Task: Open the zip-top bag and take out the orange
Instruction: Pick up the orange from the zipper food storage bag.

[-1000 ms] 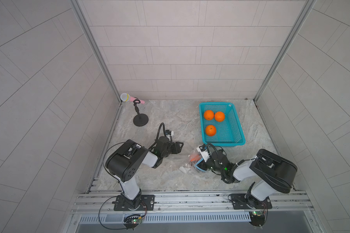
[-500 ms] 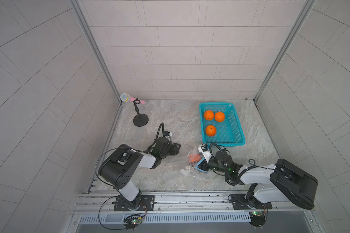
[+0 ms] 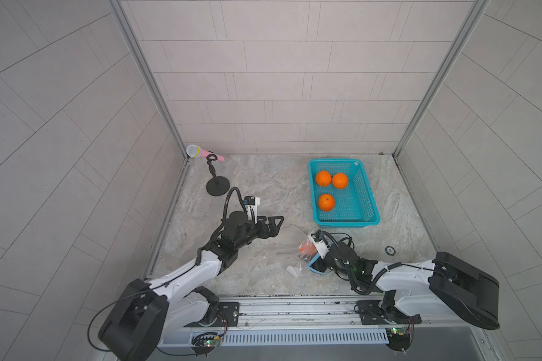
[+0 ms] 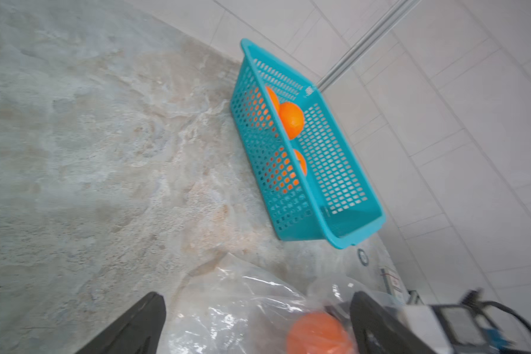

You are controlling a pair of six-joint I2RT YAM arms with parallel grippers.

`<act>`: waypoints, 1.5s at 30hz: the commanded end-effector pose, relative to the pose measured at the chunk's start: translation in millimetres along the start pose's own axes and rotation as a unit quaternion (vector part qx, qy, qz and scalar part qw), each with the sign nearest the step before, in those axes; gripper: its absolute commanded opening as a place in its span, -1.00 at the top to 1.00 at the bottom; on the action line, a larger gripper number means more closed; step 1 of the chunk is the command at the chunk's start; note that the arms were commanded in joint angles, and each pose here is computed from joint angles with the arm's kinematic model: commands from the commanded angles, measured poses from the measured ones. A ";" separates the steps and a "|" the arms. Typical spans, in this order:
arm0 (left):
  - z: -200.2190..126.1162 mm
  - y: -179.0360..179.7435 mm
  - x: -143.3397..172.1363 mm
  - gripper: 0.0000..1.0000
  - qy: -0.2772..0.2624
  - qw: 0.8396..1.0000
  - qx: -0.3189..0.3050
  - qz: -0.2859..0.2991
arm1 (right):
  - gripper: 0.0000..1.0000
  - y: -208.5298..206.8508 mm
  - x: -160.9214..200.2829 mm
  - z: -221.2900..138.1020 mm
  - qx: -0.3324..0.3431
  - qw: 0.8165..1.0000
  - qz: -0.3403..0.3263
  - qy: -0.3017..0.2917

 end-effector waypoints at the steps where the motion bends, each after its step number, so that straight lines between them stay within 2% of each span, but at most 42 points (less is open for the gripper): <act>1: -7.5 -8.7 44.3 -1.00 0.078 0.995 0.036 -0.049 | -0.24 0.0 -4.6 3.1 0.001 1.000 0.006 -0.018; 4: -15.9 -15.4 66.4 -1.00 0.113 0.988 0.067 -0.085 | -0.24 1.5 -6.4 3.2 -0.002 1.000 0.013 -0.017; 6: -25.2 -12.7 80.6 -1.00 0.130 0.985 0.060 -0.096 | -0.23 0.1 -7.7 2.0 0.003 1.000 0.009 -0.017; 10: -38.1 -5.8 94.1 -1.00 0.132 0.990 0.002 -0.039 | -0.23 -1.3 -9.5 1.4 0.008 1.000 0.006 -0.020; 13: -32.2 -6.7 106.5 -1.00 0.124 0.991 0.023 -0.031 | -0.23 1.9 -13.2 3.1 -0.001 1.000 0.012 -0.028; 15: -27.0 -11.2 113.8 -1.00 0.142 0.989 0.029 0.007 | -0.23 6.0 -15.7 4.6 -0.013 0.999 0.015 -0.033; 18: -19.6 6.6 112.3 -1.00 0.149 0.985 -0.037 0.072 | -0.22 10.6 -17.2 4.9 -0.026 0.999 0.021 -0.032; 22: -12.2 15.7 96.2 -1.00 0.093 0.984 -0.083 0.130 | -0.22 16.1 -17.0 0.9 -0.044 0.998 0.028 -0.030; 24: -7.0 15.9 101.1 -1.00 0.102 0.981 -0.077 0.149 | -0.22 16.8 -17.0 -1.3 -0.047 0.998 0.030 -0.030; 26: 4.0 -2.3 105.2 -0.98 0.103 0.984 -0.019 0.145 | -0.22 16.1 -16.3 -2.6 -0.047 0.998 0.033 -0.030; 28: 11.8 -14.3 115.6 -0.80 0.114 0.983 0.032 0.137 | -0.22 14.2 -15.7 -2.3 -0.044 0.998 0.032 -0.028; 29: 15.8 -17.8 121.1 -0.65 0.130 0.981 0.044 0.137 | -0.22 13.5 -14.9 -2.5 -0.043 0.998 0.032 -0.027; 30: 18.2 -14.8 128.1 -0.48 0.149 0.978 0.043 0.141 | -0.22 12.9 -14.0 -2.4 -0.042 0.998 0.032 -0.025; 31: 23.6 -18.8 125.7 -0.23 0.154 0.976 0.044 0.151 | -0.22 14.0 -14.6 -2.8 -0.045 0.998 0.032 -0.026; 33: 26.8 -14.9 122.5 -0.01 0.152 0.975 0.026 0.159 | -0.22 13.9 -13.6 -4.6 -0.047 0.998 0.035 -0.025; 34: 26.2 -12.5 118.1 0.21 0.142 0.976 0.016 0.165 | -0.22 14.3 -13.9 -6.0 -0.049 0.998 0.036 -0.027; 36: 22.7 -8.8 110.0 0.39 0.128 0.976 -0.004 0.177 | -0.22 12.2 -12.3 -8.6 -0.047 0.998 0.042 -0.027; 37: 21.9 -6.7 107.0 0.75 0.124 0.975 -0.014 0.185 | -0.23 11.0 -12.7 -10.0 -0.046 0.997 0.047 -0.026; 38: 21.2 -0.8 104.4 1.00 0.124 0.973 -0.035 0.191 | -0.22 12.2 -12.4 -11.8 -0.053 0.997 0.053 -0.024; 41: 19.8 28.2 99.5 1.00 0.132 0.962 -0.128 0.202 | -0.23 17.1 -14.9 -22.2 -0.083 0.993 0.075 -0.036; 45: 22.5 51.9 105.1 1.00 0.139 0.953 -0.182 0.197 | -0.24 18.9 -20.4 -37.9 -0.100 0.989 0.096 -0.053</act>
Point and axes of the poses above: each gripper's point midway between its finger pads, its own z axis out along the fingers, its own y axis along the line the jaws close on, x = y × z, the point moved 1 cm from there along -z, back along the fingers, and after that the axes turned 2 degrees about -z, right-handed, at the moved point
